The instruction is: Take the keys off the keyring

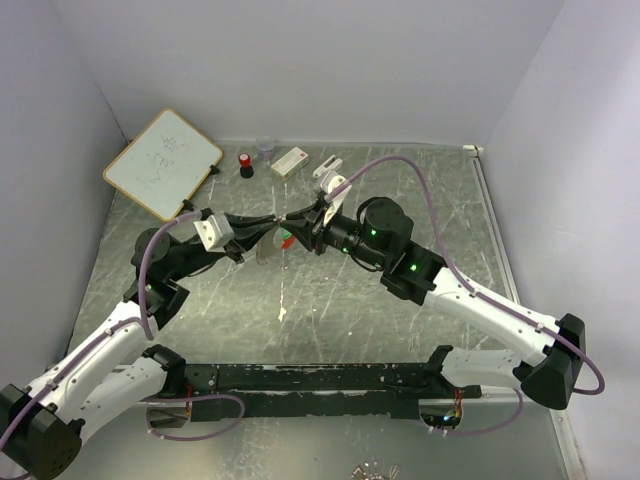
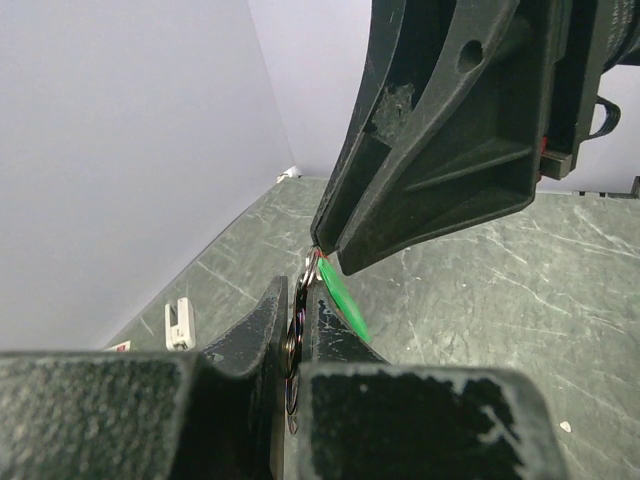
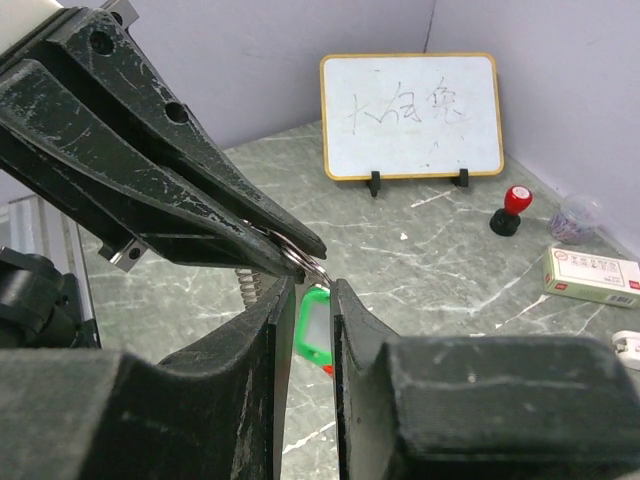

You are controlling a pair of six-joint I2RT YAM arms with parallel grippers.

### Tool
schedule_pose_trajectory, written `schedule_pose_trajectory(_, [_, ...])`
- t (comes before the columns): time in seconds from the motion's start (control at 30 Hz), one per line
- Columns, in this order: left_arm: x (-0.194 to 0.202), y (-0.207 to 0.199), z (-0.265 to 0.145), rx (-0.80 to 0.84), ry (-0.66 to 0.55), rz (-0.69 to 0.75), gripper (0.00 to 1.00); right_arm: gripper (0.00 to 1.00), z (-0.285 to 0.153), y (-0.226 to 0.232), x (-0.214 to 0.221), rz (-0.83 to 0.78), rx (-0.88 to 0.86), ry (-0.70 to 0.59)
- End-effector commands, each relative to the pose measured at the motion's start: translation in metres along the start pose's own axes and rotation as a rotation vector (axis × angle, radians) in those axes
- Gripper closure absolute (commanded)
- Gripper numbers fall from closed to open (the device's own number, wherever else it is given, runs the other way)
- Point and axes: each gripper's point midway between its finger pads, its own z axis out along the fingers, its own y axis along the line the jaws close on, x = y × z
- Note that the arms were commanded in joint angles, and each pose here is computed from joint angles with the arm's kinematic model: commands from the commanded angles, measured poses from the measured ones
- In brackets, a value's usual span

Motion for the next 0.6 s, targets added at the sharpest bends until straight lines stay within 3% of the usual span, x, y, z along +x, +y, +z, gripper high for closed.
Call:
schedule_pose_trajectory(0.0, [-0.0191,-0.0057,-0.0016,0.023,-0.062,0.024,0.93,0.79,0.0006,-0.0004,-0.0060,-0.007,0.010,-0.010])
schedule_pose_trajectory(0.43, [-0.0203,-0.0081,-0.0023,0.031,-0.067,0.019,0.93,0.78,0.0067,0.0036,-0.0057,-0.004,-0.010,-0.010])
schedule_pose_trajectory(0.5, [-0.0197,-0.0077,-0.0020,0.030,-0.066,0.019,0.93,0.83,0.0088,0.0050,-0.0042,-0.001,-0.017,-0.006])
schedule_pose_trajectory(0.57, [-0.0188,-0.0072,-0.0013,0.030,-0.064,0.018,0.93,0.94,0.0104,0.0062,-0.0035,0.001,-0.023,-0.003])
